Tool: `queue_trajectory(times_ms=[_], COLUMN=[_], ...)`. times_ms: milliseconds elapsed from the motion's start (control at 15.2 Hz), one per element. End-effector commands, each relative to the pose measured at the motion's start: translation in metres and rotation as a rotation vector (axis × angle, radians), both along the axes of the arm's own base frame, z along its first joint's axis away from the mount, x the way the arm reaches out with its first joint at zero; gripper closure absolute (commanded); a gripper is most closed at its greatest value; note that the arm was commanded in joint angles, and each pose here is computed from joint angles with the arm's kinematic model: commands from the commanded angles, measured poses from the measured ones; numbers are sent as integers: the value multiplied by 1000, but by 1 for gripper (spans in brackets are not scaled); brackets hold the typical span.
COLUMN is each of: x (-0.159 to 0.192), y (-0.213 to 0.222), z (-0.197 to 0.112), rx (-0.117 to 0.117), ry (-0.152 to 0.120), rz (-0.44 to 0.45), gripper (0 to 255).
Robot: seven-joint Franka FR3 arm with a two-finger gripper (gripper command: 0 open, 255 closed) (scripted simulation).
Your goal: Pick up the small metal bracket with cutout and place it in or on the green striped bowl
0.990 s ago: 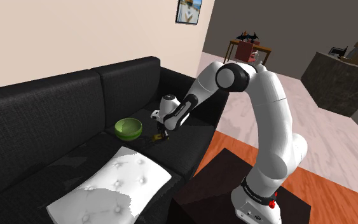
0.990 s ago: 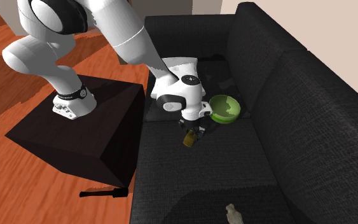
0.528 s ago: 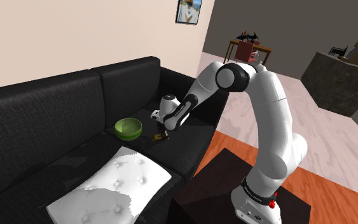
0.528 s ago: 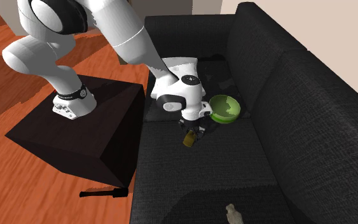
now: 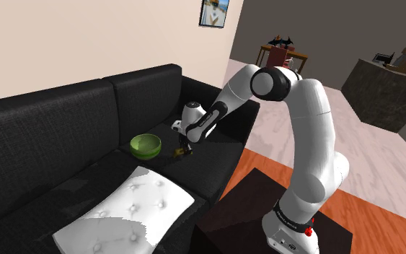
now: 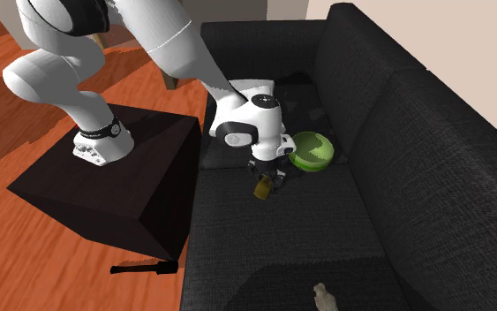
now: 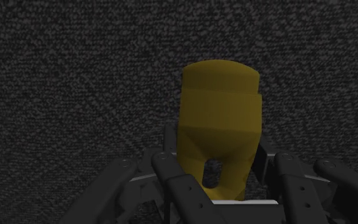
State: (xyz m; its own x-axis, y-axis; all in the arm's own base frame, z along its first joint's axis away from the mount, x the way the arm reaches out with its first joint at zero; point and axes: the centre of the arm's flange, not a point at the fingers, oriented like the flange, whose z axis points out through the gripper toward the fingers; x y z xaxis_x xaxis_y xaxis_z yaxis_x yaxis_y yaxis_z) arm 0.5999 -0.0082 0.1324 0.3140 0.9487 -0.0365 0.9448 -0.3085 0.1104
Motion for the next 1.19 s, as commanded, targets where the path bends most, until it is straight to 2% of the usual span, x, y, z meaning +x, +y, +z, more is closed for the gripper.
queue_trajectory(times_ms=[0,1122], x=[1,1], y=[-1,-1], z=[11,101], rx=[0,0], ry=[0,0], rz=[0,0], gripper=[255,255])
